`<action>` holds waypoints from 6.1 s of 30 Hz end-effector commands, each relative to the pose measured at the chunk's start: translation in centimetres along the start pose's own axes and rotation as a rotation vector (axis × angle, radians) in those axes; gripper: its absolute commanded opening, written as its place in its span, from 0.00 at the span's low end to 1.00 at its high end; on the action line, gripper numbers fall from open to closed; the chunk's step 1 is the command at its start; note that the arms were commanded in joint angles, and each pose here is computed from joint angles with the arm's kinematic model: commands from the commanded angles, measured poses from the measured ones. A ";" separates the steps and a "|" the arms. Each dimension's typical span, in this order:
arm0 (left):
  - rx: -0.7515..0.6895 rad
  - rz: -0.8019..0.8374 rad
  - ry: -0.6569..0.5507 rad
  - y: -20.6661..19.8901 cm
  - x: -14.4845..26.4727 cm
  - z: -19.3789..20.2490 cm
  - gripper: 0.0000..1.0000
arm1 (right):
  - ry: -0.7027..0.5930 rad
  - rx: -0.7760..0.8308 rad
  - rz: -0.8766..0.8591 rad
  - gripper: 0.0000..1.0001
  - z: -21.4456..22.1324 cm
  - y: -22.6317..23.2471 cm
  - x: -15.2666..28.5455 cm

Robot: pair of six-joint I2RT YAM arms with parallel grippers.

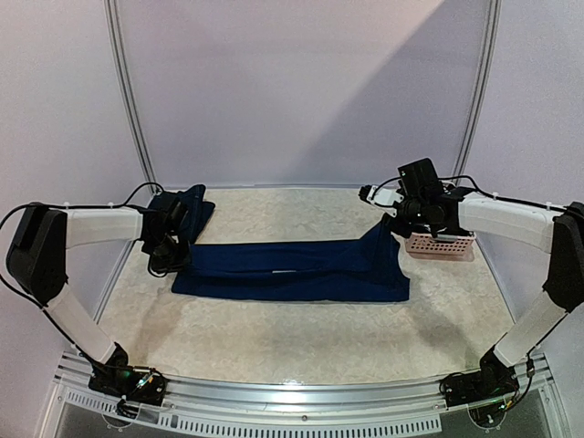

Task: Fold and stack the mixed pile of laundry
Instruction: Fold the 1/3-folded T-shirt at the center of the board, then move the rectangle-folded T-shirt to the center of the board, then rotate the rectangle-folded T-shirt at the center of the board.

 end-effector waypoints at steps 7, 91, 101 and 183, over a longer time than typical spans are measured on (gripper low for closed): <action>0.025 0.006 -0.008 0.1 -0.4 -1.2 0.00 | -0.005 -0.036 0.034 0.00 -0.7 -1.6 -1.4; 0.026 0.005 0.139 1.4 -1.2 3.8 0.42 | 0.310 -0.139 -0.583 0.50 8.8 11.9 1.7; 0.023 -0.022 0.153 2.4 -2.8 5.1 0.25 | 0.413 -0.096 -0.614 0.49 11.8 14.1 -0.6; -0.225 0.327 -0.060 -5.9 10.0 10.3 0.28 | 0.213 -0.110 -0.664 0.02 -3.0 13.0 -3.9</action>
Point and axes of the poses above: each gripper's point midway between its finger pads, its own x axis back along the fingers, its own y axis along the line the jaws close on, z = x × y, the point moved 1 cm from there along x, back along the fingers
